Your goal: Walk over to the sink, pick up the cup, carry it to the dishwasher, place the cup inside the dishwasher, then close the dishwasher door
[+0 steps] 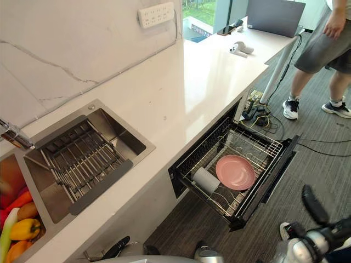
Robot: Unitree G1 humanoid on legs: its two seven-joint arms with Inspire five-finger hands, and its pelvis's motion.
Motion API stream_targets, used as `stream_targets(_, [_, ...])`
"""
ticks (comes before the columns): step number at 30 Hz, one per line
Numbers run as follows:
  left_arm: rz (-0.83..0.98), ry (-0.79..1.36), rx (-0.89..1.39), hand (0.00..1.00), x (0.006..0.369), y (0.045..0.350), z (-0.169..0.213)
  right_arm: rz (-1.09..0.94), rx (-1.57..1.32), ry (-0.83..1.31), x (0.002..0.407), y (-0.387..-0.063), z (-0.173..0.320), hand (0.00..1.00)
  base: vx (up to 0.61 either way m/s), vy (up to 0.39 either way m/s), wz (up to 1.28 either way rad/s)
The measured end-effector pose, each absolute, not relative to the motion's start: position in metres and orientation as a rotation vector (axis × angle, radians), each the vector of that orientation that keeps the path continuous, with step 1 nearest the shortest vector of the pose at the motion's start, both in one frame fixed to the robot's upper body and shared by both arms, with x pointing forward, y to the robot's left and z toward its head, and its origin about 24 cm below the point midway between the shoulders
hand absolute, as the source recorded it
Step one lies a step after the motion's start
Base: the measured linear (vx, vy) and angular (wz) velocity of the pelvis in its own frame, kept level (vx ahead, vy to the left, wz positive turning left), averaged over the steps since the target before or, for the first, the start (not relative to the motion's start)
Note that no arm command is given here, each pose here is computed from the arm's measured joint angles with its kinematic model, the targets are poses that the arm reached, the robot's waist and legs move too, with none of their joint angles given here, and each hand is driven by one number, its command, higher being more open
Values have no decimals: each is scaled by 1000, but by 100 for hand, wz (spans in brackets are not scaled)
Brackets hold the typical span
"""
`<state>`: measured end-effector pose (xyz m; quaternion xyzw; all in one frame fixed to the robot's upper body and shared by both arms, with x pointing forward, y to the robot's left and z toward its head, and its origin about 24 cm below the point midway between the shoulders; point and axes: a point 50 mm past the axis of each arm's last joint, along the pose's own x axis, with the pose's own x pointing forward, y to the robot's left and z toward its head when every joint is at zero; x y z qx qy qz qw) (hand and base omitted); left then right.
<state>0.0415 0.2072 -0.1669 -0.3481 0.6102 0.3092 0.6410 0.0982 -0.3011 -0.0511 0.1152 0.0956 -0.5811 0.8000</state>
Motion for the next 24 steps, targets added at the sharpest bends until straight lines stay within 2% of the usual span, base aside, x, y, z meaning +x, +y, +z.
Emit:
stream_targets(6, [690, 1383, -800, 100, 46, 201, -168, -965, 428, 335, 132, -254, -79, 100, 21, 43, 22])
stream_targets(24, [610, 1331, -631, 100, 51, 200, -169, -844, 658, 304, 138, -274, -83, 100, 13, 44, 18])
